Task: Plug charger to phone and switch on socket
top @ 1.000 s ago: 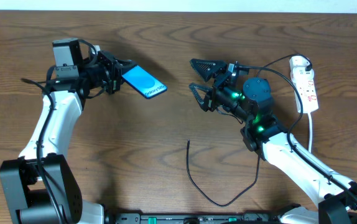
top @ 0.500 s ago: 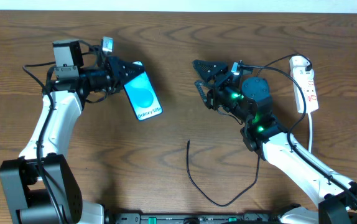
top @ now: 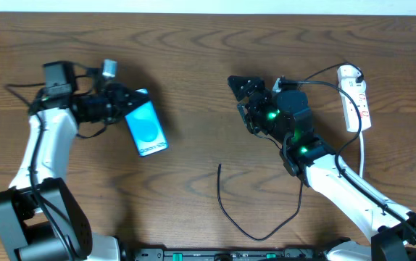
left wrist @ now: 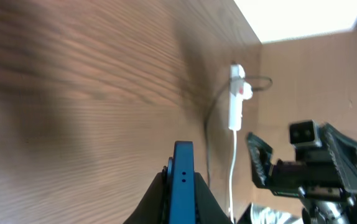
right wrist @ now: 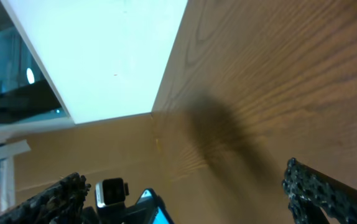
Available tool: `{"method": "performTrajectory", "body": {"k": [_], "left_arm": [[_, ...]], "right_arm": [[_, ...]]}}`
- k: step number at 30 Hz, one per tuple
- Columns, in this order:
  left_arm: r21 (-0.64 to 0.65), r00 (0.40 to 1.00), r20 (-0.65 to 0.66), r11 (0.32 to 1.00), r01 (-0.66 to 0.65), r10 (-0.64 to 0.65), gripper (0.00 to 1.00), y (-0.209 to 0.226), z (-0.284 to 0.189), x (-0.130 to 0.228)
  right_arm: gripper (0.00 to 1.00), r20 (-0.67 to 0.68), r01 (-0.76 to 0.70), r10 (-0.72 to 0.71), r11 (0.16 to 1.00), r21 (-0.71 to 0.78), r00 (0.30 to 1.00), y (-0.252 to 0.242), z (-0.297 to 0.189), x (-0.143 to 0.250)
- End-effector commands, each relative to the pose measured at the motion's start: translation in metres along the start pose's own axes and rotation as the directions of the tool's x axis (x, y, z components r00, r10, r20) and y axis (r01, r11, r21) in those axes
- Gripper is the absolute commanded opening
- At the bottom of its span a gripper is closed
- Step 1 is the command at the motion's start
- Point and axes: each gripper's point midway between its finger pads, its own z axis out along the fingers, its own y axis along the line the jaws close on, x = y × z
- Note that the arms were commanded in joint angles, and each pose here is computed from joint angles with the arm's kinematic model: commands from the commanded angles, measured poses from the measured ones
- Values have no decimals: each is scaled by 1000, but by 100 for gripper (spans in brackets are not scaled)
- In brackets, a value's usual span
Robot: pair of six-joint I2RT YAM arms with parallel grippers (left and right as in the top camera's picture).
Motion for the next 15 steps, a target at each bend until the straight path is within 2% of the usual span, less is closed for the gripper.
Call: {"method": "performTrajectory", "body": {"k": [1, 7, 15], "left_arm": [[-16, 995, 73, 998, -60, 61, 7, 1, -28, -17], [-27, 994, 108, 999, -31, 34, 8, 13, -45, -21], [-27, 993, 108, 999, -39, 42, 8, 13, -45, -21]], "right_arm": [[99, 28, 122, -122, 992, -20, 992, 11, -1, -6], [99, -20, 203, -204, 979, -27, 979, 23, -2, -4], [99, -99, 364, -355, 926, 104, 930, 43, -9, -4]]}}
